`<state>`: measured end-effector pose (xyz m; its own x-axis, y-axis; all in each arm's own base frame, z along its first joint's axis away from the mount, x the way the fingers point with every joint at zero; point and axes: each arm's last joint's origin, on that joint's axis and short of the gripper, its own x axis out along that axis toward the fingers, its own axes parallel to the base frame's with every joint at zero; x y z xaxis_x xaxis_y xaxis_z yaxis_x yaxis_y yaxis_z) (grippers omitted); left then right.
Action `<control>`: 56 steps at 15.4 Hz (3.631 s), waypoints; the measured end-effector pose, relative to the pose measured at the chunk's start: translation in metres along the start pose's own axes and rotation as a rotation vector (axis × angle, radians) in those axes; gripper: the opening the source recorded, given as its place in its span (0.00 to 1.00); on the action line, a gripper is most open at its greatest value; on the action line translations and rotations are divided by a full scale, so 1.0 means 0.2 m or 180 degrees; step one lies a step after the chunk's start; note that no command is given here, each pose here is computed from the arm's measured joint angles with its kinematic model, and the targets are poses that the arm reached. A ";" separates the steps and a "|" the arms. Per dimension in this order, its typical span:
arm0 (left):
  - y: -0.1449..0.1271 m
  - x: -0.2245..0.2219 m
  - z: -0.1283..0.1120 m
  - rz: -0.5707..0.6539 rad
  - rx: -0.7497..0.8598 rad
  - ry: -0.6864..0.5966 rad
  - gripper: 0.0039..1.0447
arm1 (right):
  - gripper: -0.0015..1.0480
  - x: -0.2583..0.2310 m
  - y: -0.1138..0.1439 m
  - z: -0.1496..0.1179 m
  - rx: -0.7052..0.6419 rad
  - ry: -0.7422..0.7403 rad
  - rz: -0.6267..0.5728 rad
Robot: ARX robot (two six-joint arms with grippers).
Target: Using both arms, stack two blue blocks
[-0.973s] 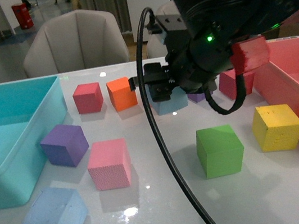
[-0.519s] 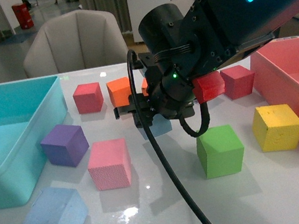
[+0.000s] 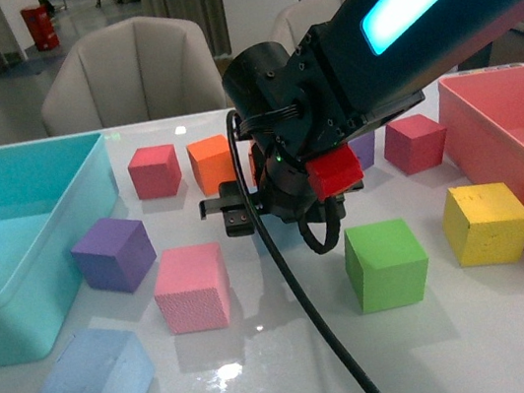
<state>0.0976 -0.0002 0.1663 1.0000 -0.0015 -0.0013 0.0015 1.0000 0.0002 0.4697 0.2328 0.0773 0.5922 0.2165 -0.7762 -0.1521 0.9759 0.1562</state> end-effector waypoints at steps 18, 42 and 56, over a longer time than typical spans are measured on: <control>0.00 0.00 0.00 0.0000 0.0000 0.0000 0.94 | 0.89 -1.36 -0.26 -0.29 0.0069 -0.2394 0.0693; 0.00 0.00 0.00 0.0000 0.0000 0.0000 0.94 | 0.02 -1.66 -0.79 -1.15 -0.0230 -0.2943 -0.0674; 0.00 0.00 0.00 0.0000 0.0000 -0.0002 0.94 | 0.14 -1.70 -0.78 -1.23 -0.0229 -0.2917 -0.0676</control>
<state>0.0976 -0.0002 0.1664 1.0000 -0.0015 -0.0006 0.0015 1.0000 0.0002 0.0973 0.0000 0.1668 1.0000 0.0000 0.0036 0.0000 1.0000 0.0048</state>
